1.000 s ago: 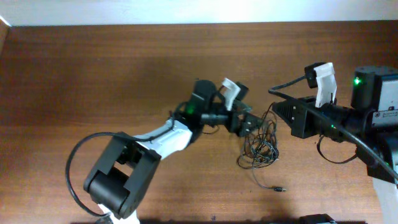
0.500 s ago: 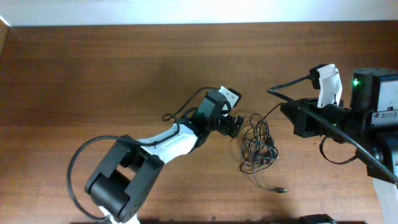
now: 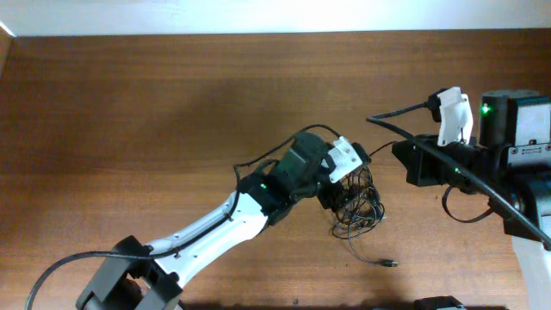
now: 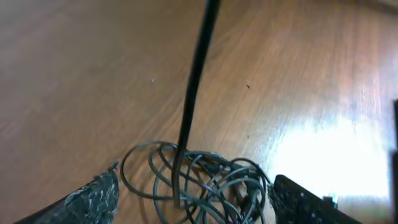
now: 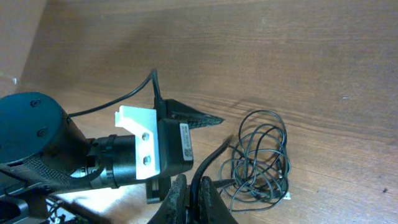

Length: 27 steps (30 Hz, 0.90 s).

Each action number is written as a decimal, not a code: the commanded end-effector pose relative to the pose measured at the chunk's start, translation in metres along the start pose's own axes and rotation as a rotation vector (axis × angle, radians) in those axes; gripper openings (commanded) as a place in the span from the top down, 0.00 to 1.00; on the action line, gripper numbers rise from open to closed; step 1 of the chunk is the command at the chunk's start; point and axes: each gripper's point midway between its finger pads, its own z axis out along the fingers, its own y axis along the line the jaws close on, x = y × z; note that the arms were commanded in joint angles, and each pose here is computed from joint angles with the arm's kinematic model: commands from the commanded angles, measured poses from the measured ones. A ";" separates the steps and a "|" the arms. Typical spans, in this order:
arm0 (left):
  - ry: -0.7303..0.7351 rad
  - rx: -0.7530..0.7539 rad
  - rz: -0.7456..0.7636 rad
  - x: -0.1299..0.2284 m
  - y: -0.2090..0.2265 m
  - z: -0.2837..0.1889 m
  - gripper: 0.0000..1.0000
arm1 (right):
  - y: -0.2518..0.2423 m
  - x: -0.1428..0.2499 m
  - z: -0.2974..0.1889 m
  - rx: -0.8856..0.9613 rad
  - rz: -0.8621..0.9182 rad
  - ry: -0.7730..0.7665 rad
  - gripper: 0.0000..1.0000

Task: Untangle cables

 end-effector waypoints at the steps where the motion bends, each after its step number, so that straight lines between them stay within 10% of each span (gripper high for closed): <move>1: 0.028 -0.013 0.002 0.018 0.006 0.020 0.20 | 0.013 0.001 -0.003 -0.064 -0.013 0.004 0.95; 3: 0.019 -0.014 0.004 0.023 0.010 0.033 0.48 | 0.013 0.001 -0.003 -0.063 -0.013 0.005 0.96; 9: 0.077 -0.008 -0.056 0.046 0.012 0.046 0.91 | 0.012 0.002 -0.003 -0.062 -0.011 0.008 0.95; 17: 0.159 -0.017 -0.187 0.063 0.013 0.036 1.00 | 0.004 0.000 -0.001 -0.013 -0.013 0.005 0.88; 23: -0.076 -0.147 -0.504 -0.007 0.066 -0.041 1.00 | -0.026 0.021 0.034 0.085 0.078 0.196 0.35; 27: -0.167 -0.164 -0.738 -0.025 0.078 -0.067 1.00 | -0.044 0.056 0.069 0.116 0.227 0.429 0.33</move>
